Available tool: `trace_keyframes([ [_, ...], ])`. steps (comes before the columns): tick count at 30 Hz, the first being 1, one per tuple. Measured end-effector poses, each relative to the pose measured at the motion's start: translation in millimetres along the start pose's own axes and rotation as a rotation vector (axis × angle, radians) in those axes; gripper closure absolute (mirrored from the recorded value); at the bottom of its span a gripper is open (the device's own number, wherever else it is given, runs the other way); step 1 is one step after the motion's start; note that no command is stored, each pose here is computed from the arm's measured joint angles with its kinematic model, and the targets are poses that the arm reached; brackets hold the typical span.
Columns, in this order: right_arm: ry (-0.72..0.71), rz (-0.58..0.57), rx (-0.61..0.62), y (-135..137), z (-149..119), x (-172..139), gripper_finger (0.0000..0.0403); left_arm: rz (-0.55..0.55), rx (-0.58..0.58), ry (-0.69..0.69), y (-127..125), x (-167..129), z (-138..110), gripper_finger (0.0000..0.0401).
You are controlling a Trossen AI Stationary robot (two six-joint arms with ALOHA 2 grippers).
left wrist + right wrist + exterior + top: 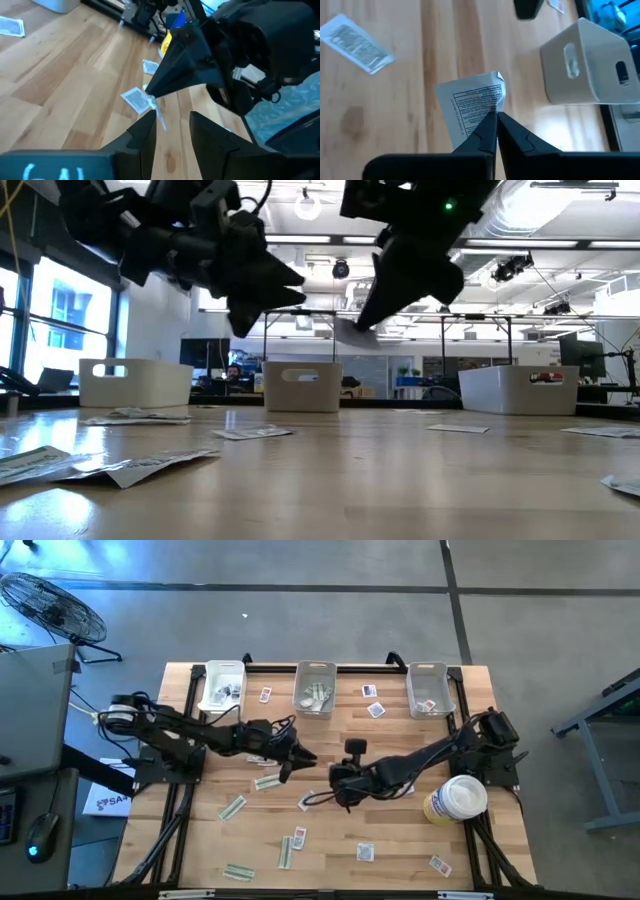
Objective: Pick & Place First Aid Supplies
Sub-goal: Put the blue pad into the white bin
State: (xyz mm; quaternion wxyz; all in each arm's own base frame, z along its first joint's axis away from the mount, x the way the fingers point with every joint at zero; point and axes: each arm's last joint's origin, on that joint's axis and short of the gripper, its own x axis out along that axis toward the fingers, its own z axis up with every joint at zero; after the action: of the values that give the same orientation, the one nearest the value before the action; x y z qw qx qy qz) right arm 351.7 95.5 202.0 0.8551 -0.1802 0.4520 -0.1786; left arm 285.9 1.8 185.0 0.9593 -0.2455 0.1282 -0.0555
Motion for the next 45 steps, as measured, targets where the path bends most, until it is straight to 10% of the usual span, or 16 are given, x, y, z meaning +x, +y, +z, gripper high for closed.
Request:
trace_keyframes([
  [20,-0.079,-0.138,0.035,-5.5,8.5,1.0,0.04,0.098,0.052,0.028,6.0,29.4,6.4,0.0182],
  [32,-0.129,-0.102,0.026,-4.6,15.2,0.7,0.0395,0.13,0.13,0.023,6.5,29.4,6.1,0.0381],
  [45,-0.142,-0.076,0.022,-0.6,15.8,-2.2,0.0266,0.358,0.218,0.173,7.2,5.8,6.6,0.0399],
])
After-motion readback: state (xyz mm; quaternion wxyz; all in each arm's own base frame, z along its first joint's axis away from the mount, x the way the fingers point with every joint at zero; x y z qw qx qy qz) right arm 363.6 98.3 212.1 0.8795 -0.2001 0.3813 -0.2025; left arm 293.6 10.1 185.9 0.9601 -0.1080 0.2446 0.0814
